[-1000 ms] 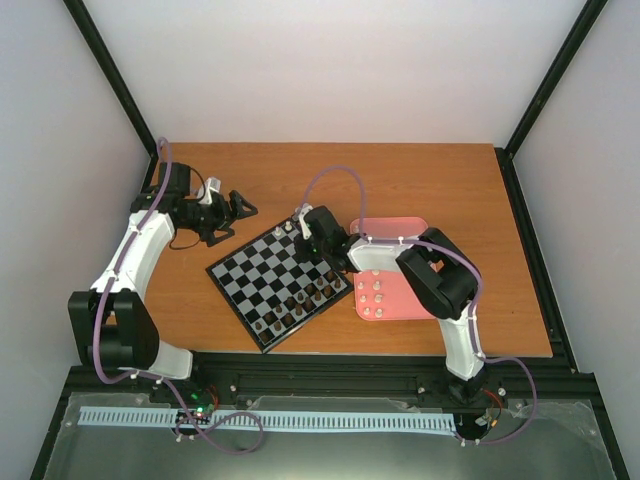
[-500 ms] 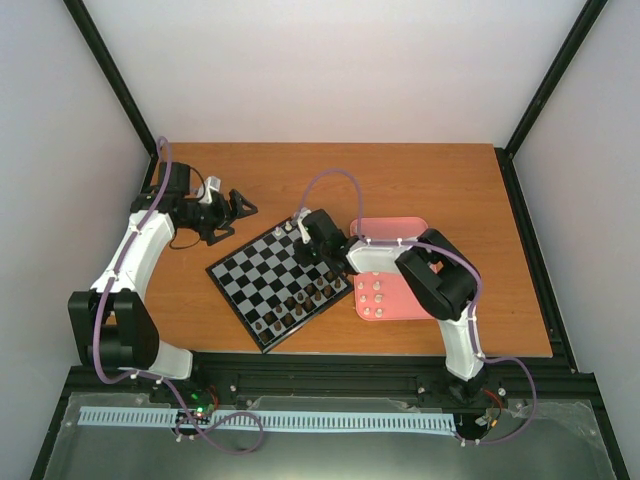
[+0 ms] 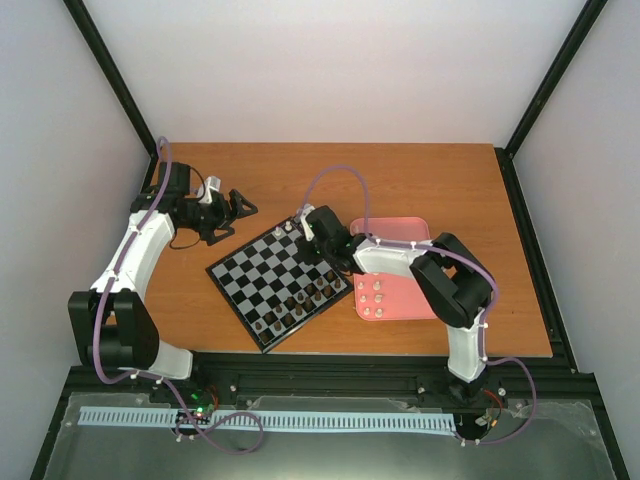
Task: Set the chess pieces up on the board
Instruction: Place the chess piece on the chessboard, then pick up the chess piece from the chessboard.
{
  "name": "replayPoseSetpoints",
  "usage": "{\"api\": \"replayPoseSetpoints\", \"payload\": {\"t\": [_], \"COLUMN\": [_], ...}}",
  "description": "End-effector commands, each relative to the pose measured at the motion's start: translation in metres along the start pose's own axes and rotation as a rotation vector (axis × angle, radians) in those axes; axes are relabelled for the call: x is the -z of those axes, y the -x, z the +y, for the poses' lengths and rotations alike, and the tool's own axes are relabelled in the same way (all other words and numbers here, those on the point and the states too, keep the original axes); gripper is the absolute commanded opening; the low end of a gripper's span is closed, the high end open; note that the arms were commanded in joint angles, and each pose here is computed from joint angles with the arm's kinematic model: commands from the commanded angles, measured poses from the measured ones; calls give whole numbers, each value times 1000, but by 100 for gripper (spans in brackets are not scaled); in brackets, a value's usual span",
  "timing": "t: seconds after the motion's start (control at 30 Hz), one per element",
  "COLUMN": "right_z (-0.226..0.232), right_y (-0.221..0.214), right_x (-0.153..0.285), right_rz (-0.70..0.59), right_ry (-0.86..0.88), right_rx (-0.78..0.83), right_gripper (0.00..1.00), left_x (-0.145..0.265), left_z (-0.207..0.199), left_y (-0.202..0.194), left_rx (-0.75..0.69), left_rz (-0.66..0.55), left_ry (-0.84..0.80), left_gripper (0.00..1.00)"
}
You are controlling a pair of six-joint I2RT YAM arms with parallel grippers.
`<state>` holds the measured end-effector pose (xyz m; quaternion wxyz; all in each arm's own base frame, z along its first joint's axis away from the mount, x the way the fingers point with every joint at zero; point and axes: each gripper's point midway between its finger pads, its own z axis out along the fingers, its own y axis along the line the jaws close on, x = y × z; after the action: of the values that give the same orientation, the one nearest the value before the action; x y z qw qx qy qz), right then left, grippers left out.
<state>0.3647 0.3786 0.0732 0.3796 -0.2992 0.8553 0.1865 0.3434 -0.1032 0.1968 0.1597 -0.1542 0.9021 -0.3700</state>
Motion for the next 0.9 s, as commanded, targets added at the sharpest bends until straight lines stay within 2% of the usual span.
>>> {"api": "replayPoseSetpoints", "payload": {"t": [0.0, 0.17, 0.5, 0.67, 0.77, 0.87], "right_z": [6, -1, -53, -40, -25, -22], "right_y": [26, 19, 39, 43, 31, 13], "right_x": [20, 16, 43, 48, 46, 39], "right_rz": [-29, 78, 201, 302, 382, 440], "right_ry": [-5, 1, 25, 122, 215, 224], "right_rx": [34, 32, -162, -83, -21, -26], "right_gripper": [37, 40, 38, 39, 39, 36], "left_x": [8, 9, 16, 20, 16, 14], "left_z": [-8, -9, -16, -13, -9, -5], "left_y": [6, 6, 13, 20, 16, 12], "left_rx": [-30, -29, -59, -79, -59, -44], "left_rz": [-33, -37, -57, -58, -44, -39], "left_ry": [-19, -19, -6, 48, 46, 43], "left_gripper": [100, 100, 99, 99, 99, 99]}}
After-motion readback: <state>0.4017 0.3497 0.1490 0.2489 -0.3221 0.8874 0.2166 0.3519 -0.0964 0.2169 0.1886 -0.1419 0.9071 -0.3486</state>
